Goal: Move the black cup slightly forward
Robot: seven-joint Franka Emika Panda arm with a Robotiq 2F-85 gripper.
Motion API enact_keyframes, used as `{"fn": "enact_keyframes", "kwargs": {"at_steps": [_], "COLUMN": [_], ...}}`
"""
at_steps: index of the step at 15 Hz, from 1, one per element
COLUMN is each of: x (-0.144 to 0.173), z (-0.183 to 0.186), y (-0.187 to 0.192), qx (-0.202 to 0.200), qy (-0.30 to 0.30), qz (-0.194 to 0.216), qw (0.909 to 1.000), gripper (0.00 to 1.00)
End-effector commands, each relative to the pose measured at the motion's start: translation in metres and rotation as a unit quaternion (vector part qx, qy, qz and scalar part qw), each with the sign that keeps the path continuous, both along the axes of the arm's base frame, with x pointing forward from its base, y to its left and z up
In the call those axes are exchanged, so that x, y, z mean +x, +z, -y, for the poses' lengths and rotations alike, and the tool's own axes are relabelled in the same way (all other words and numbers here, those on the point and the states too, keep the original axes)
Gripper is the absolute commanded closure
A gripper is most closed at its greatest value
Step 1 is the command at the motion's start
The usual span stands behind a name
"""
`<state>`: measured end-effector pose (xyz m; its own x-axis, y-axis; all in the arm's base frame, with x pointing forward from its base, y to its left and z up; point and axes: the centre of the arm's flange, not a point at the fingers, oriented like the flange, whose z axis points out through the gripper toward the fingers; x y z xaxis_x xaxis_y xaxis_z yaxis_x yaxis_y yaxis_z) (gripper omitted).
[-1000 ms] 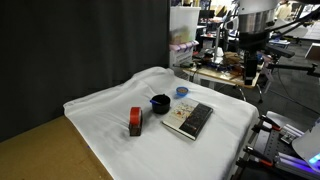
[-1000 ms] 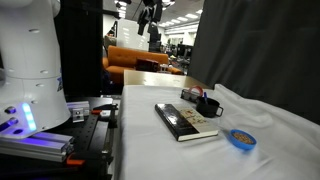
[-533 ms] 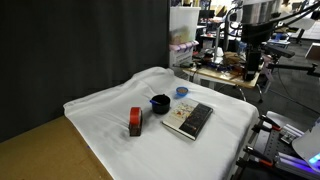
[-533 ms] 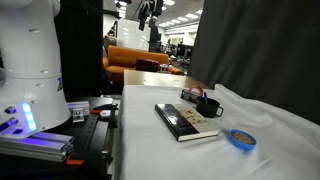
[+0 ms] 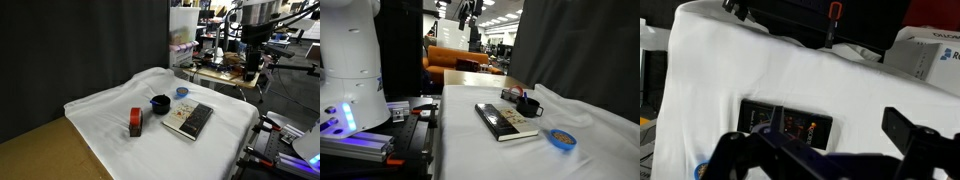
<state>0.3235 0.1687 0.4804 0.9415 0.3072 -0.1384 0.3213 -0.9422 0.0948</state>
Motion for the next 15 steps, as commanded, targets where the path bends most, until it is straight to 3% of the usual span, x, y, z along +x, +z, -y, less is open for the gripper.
{"fn": "enact_keyframes", "kwargs": {"at_steps": [1, 9, 10, 15], "x": [0.021, 0.125, 0.100, 0.119], "z": [0.000, -0.001, 0.004, -0.001], "y": [-0.023, -0.135, -0.130, -0.138], "qx": [0.002, 0.015, 0.016, 0.020], "qy": [0.001, 0.017, 0.009, 0.009], "qz": [0.003, 0.015, 0.015, 0.013], "qw": [1.0000, 0.9996, 0.9997, 0.9997], "gripper": [0.00, 0.00, 0.00, 0.00]}}
